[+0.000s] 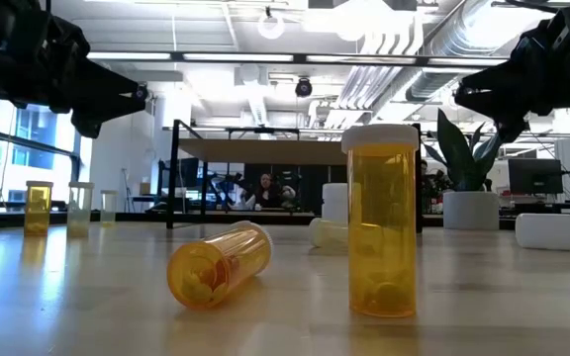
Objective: Pick and place medicine bottles onto shelf by color
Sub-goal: Put the center white pill bottle on the shelf
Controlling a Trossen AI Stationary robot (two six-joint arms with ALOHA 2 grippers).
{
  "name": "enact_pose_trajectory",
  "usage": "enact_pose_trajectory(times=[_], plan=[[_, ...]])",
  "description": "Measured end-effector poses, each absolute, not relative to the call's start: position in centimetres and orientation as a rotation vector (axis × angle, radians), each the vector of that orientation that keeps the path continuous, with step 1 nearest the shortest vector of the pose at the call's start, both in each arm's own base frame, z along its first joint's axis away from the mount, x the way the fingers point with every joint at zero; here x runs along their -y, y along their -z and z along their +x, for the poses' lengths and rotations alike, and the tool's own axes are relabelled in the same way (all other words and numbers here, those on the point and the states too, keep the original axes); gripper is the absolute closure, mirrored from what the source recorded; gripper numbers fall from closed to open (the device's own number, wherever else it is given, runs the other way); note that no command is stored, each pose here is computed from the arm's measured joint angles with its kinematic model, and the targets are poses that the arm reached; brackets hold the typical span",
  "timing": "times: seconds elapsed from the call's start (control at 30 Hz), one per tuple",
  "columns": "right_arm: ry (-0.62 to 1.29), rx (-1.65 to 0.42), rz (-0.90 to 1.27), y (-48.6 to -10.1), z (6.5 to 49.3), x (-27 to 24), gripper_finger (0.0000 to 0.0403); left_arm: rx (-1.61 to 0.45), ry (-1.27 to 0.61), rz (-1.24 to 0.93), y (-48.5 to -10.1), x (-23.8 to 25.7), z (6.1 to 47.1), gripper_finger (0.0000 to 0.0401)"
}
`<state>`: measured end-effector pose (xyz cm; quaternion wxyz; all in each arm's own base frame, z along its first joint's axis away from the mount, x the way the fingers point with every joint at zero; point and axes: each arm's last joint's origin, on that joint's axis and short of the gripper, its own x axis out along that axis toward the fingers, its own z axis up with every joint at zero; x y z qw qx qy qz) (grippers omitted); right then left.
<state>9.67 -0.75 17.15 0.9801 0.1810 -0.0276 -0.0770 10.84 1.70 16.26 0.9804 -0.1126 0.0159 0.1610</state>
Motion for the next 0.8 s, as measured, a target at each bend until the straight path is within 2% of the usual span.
enact_pose_trajectory(times=[0.37, 0.6, 0.8], plan=[[0.152, 0.075, 0.436, -17.3, 9.7, 0.8, 0.0256, -0.028, -0.325, -0.227, -16.3, -1.7, 10.8, 0.0206], [0.263, 0.213, 0.734, -17.9, 9.5, 1.2, 0.0256, -0.009, -0.323, -0.338, -16.3, -1.7, 10.8, 0.0206], [0.274, 0.278, 0.812, -18.3, 9.4, 1.3, 0.0256, 0.029, -0.324, -0.364, -16.6, -1.7, 10.9, 0.0206]])
